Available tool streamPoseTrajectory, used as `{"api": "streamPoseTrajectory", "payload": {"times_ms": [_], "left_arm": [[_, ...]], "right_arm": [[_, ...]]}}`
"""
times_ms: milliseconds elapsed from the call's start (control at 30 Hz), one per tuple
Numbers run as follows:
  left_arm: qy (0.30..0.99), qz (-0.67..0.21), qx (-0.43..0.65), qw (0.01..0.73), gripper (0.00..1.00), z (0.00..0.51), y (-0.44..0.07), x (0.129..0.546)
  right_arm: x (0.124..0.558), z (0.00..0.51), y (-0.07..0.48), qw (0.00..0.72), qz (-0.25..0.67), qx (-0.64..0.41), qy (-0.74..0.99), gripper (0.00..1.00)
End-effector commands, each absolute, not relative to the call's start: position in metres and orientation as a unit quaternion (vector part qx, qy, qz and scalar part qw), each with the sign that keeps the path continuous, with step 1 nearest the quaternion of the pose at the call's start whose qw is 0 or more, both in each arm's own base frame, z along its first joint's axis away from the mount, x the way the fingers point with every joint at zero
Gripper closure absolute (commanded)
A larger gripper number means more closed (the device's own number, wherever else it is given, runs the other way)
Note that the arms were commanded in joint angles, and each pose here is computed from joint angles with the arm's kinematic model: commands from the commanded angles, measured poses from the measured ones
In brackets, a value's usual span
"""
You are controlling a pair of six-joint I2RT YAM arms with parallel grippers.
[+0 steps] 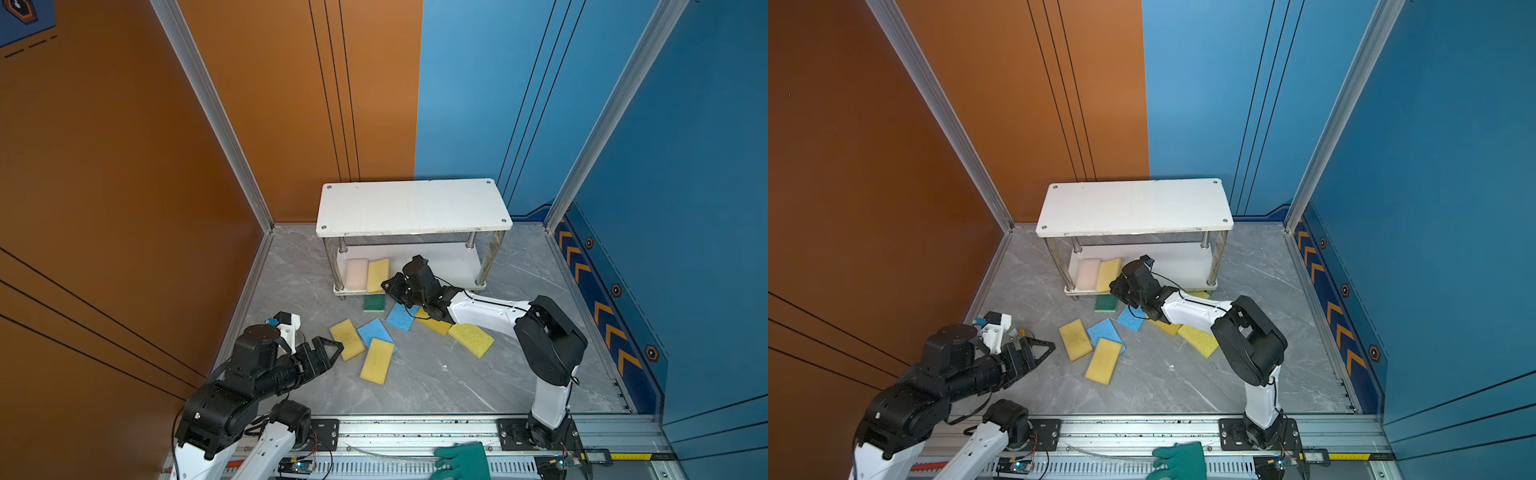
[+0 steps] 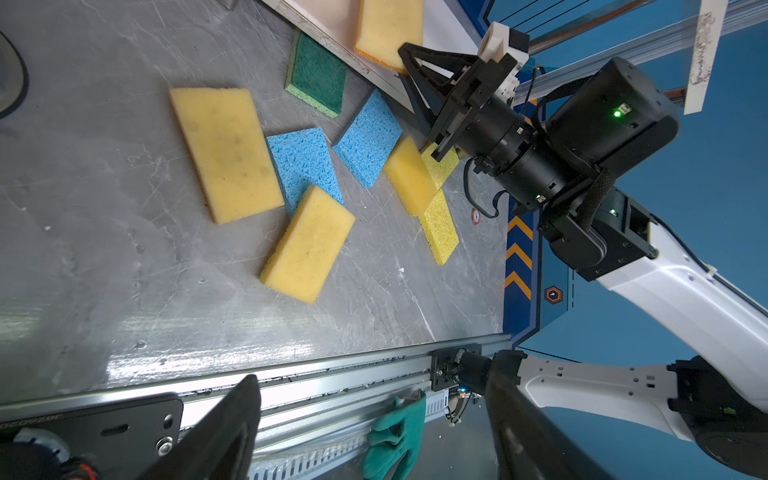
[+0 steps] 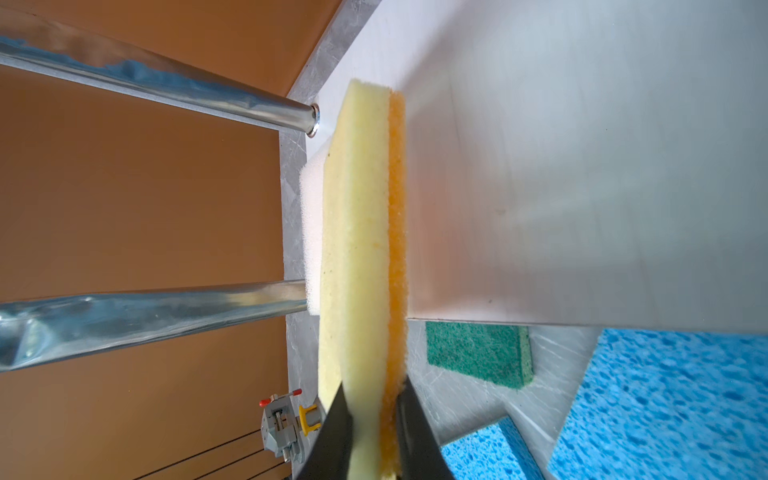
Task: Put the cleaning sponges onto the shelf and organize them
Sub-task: 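Push the yellow sponge onto the lower shelf beside the white sponge with the right gripper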
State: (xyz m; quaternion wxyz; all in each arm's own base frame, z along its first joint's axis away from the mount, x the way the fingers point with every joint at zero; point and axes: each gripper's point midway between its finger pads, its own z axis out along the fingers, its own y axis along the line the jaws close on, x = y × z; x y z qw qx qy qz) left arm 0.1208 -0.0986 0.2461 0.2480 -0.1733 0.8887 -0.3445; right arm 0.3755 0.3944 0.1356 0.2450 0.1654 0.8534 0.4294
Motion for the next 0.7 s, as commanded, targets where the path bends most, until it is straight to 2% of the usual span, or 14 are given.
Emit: {"api": "streamPoseTrajectory", "payload": {"times_ms": [0, 100, 167, 667], "left_arm": [[0.894, -0.336, -0.166, 0.245, 0.15, 0.245, -0.096, 0.114], [0.894, -0.337, -0.166, 0.244, 0.15, 0.244, -0.096, 0.112], [0.894, -0.338, -0.166, 0.243, 0.1, 0.244, -0.096, 0.112], [0.898, -0.327, -0.174, 0.237, 0.09, 0.239, -0.094, 0.116]], "right_arm": [[0.388, 0.143, 0.398, 0.256, 0.441, 0.174, 0.842, 0.82], [0.391, 0.138, 0.395, 0.254, 0.437, 0.176, 0.845, 0.82], [0.393, 0.137, 0.391, 0.254, 0.436, 0.177, 0.845, 0.82], [0.405, 0.123, 0.388, 0.226, 0.434, 0.166, 0.856, 0.82]]}}
